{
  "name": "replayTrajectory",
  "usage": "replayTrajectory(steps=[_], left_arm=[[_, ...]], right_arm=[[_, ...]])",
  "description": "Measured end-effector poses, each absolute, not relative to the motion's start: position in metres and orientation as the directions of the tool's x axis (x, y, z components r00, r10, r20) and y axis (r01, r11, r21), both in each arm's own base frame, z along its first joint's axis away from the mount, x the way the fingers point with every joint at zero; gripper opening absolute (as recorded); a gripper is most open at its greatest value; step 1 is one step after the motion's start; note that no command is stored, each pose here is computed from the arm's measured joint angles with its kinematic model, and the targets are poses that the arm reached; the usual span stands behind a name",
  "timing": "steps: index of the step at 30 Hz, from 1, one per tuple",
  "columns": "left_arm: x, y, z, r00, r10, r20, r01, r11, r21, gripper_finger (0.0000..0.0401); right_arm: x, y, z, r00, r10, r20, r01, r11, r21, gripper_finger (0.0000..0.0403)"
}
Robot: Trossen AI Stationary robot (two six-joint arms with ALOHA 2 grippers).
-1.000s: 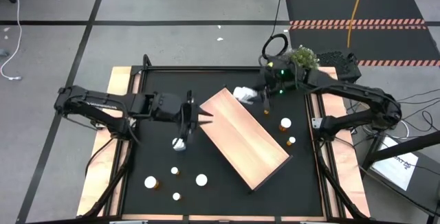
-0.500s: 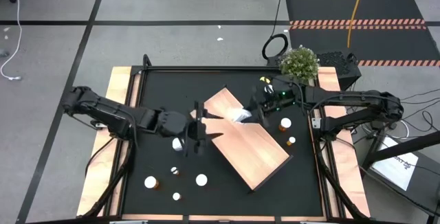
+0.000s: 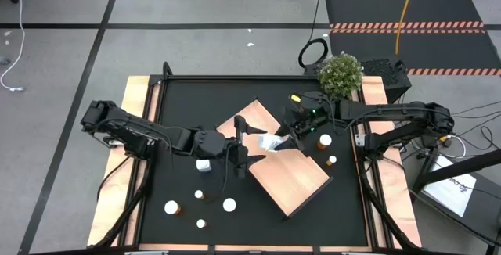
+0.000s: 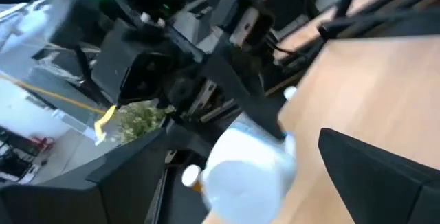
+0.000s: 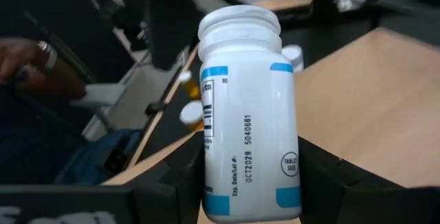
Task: Pick and place medicine bottles onto shelf by color
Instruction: Put the top white pill bottle on the shelf
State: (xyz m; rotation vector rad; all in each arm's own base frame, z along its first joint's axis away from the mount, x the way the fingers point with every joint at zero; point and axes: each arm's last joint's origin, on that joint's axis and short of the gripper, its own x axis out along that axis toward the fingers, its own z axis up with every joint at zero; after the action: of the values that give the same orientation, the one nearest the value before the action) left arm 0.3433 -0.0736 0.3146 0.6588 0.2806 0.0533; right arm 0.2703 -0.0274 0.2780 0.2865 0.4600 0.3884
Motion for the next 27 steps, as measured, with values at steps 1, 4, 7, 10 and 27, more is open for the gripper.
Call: replayTrajectory(steps=[1,4,7,10,27], left_arm=[[0.343,-0.074,0.313,0.960,0.117,-0.254,0.065,0.791,0.609,0.0373],[0.343,-0.074,0.311,0.958,0.061,-0.281,0.126,0.789,0.601,0.0357],[0.343,-0.072,0.311,0.958,0.059,-0.280,0.131,0.779,0.613,0.0339],[0.346,-0.069,0.309,0.957,0.037,-0.287,0.154,0.775,0.613,0.0321],[0.358,-0.062,0.293,0.944,-0.027,-0.330,0.252,0.705,0.663,0.0273]], right_arm=[[0.271,-0.027,0.278,0.823,0.427,-0.374,-0.299,0.887,0.352,0.0167],[0.272,-0.026,0.277,0.822,0.429,-0.375,-0.305,0.887,0.347,0.0167],[0.273,-0.024,0.276,0.818,0.436,-0.376,-0.312,0.885,0.346,0.0167],[0.275,-0.022,0.275,0.815,0.443,-0.373,-0.321,0.882,0.345,0.0167],[0.279,-0.016,0.274,0.792,0.506,-0.343,-0.390,0.850,0.354,0.0167]])
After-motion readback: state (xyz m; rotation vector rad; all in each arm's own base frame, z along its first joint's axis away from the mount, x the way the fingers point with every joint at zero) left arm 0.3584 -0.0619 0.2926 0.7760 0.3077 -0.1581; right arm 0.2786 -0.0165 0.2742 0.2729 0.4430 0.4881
